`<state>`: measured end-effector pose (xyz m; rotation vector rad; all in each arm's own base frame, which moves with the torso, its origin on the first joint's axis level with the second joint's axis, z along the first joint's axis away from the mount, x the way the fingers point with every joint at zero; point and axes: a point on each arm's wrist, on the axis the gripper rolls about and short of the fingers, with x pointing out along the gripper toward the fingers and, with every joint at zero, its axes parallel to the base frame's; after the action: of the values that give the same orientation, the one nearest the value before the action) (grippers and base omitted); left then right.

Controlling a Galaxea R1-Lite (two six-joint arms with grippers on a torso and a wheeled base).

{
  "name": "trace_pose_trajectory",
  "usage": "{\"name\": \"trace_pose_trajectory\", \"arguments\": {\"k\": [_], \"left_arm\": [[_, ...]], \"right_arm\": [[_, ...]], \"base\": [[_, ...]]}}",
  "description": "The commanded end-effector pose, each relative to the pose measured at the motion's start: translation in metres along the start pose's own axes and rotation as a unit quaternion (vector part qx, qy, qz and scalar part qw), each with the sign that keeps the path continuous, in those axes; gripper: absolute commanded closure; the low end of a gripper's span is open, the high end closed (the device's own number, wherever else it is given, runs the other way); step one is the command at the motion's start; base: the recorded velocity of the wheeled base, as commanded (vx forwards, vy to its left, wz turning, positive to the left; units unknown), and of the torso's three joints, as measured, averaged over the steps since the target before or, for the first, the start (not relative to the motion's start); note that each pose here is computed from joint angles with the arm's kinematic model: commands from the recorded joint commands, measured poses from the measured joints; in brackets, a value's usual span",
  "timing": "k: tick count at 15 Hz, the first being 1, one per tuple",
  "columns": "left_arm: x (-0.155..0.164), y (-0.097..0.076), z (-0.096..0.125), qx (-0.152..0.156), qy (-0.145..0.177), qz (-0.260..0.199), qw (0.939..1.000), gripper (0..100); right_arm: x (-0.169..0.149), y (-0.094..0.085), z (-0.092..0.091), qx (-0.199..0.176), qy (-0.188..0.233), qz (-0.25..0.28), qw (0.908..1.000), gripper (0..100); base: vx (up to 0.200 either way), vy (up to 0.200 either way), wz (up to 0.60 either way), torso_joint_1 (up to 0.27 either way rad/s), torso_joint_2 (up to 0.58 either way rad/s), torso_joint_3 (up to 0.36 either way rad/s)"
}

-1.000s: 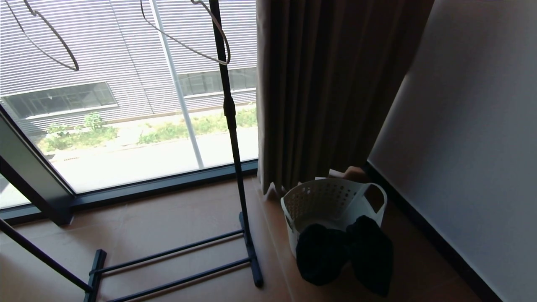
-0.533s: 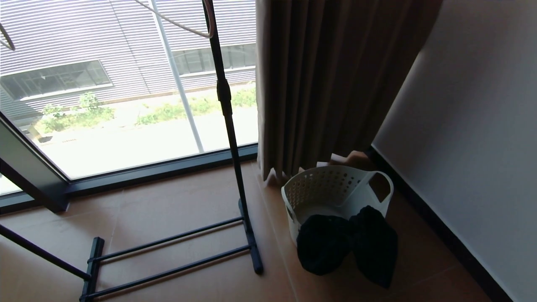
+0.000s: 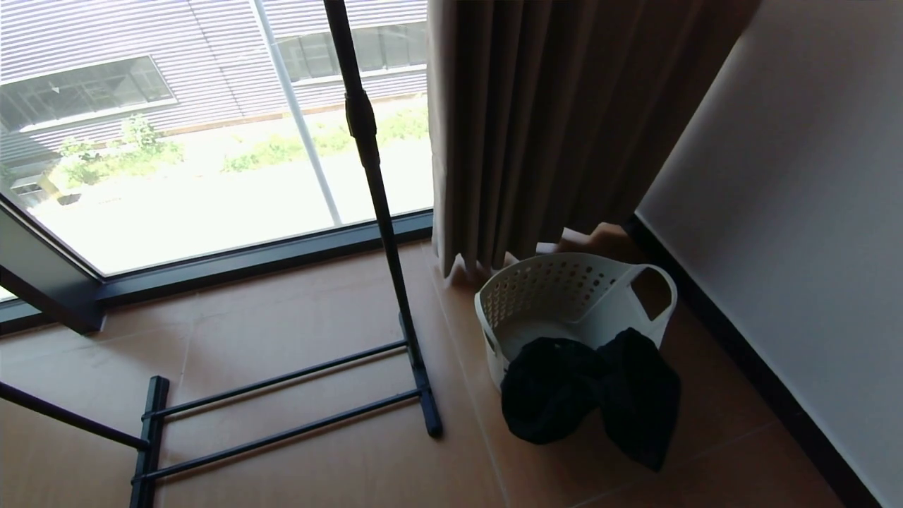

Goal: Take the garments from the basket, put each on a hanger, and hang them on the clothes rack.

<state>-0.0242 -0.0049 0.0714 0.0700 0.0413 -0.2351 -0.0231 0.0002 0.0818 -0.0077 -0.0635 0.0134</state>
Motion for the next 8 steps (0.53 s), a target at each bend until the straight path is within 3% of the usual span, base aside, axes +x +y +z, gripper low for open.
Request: {"name": "trace_pose_trajectory", "arguments": {"k": [1,8], "left_arm": [[0.0,0.0,0.0001,-0.001,0.001,0.0,1.0,0],[0.0,0.0001,0.0001,-0.001,0.001,0.002,1.0,0]], "right_arm": [[0.0001,0.0,0.0001,0.0,0.0,0.0,1.0,0],[0.0,0.0001,-0.0034,-0.009,0.017,0.001,0.9998,0]], "base": [[0.0,0.0,0.0,-0.002,0.0,-0.203],[0.0,0.0,0.0,0.0,0.0,-0.201]]}}
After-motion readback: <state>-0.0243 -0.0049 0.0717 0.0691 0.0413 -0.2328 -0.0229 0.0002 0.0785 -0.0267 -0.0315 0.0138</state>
